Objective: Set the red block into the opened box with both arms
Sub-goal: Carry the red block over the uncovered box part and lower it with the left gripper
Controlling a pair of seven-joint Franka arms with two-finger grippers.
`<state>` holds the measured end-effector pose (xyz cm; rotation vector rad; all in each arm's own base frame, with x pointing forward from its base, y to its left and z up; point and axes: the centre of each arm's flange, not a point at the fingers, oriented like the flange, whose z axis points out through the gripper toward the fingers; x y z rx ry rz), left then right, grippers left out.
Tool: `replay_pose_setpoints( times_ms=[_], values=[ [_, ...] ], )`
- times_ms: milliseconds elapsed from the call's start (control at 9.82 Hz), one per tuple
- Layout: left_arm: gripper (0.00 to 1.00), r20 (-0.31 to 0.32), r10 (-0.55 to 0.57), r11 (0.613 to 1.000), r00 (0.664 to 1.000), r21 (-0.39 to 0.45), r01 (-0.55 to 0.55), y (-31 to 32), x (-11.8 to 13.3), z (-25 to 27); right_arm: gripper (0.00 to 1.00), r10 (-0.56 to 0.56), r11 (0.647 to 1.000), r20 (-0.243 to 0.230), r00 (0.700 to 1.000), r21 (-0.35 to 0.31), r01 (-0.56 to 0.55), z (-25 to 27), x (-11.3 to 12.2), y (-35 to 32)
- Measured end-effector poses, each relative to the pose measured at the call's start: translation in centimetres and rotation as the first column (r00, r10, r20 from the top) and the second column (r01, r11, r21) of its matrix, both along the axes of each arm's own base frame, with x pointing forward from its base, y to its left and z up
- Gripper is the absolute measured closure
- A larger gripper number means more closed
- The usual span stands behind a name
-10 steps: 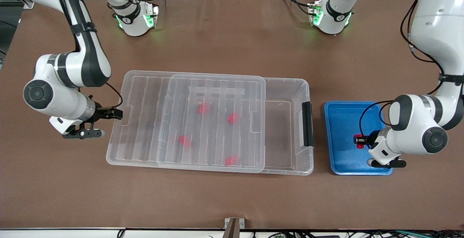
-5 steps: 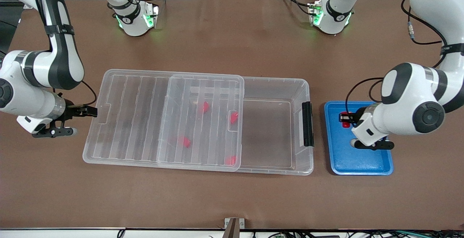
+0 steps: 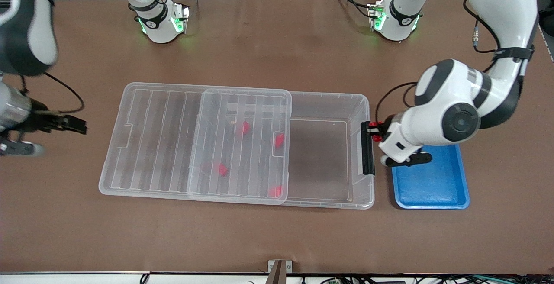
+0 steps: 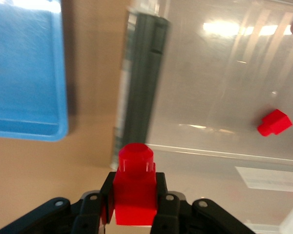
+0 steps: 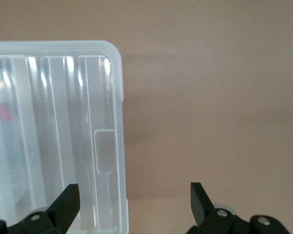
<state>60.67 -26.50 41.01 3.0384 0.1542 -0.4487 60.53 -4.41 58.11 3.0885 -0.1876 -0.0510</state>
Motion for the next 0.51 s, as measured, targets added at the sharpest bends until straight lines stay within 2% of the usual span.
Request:
replay_pose_setpoints(
  times_ms=[102, 306, 509],
  values=[
    [0.65, 0.007, -0.003, 1.0, 1.0, 0.005, 0.003, -3.5, -1.3, -0.2, 0.0, -0.065, 0.998, 0.03, 0.997, 0.02, 0.064, 3.9, -2.4, -2.7],
    [0.65, 0.075, -0.034, 0.999, 0.997, -0.015, 0.036, -8.5, -2.4, -2.1, 0.0, -0.113, 0.992, 0.031, 0.993, 0.05, 0.112, 8.3, -7.1, -5.2],
    [0.65, 0.096, -0.083, 0.997, 0.992, 0.005, 0.083, -10.4, -2.3, -6.7, 0.0, -0.115, 0.992, 0.027, 0.993, 0.056, 0.114, 8.0, -8.1, -4.6]
  ],
)
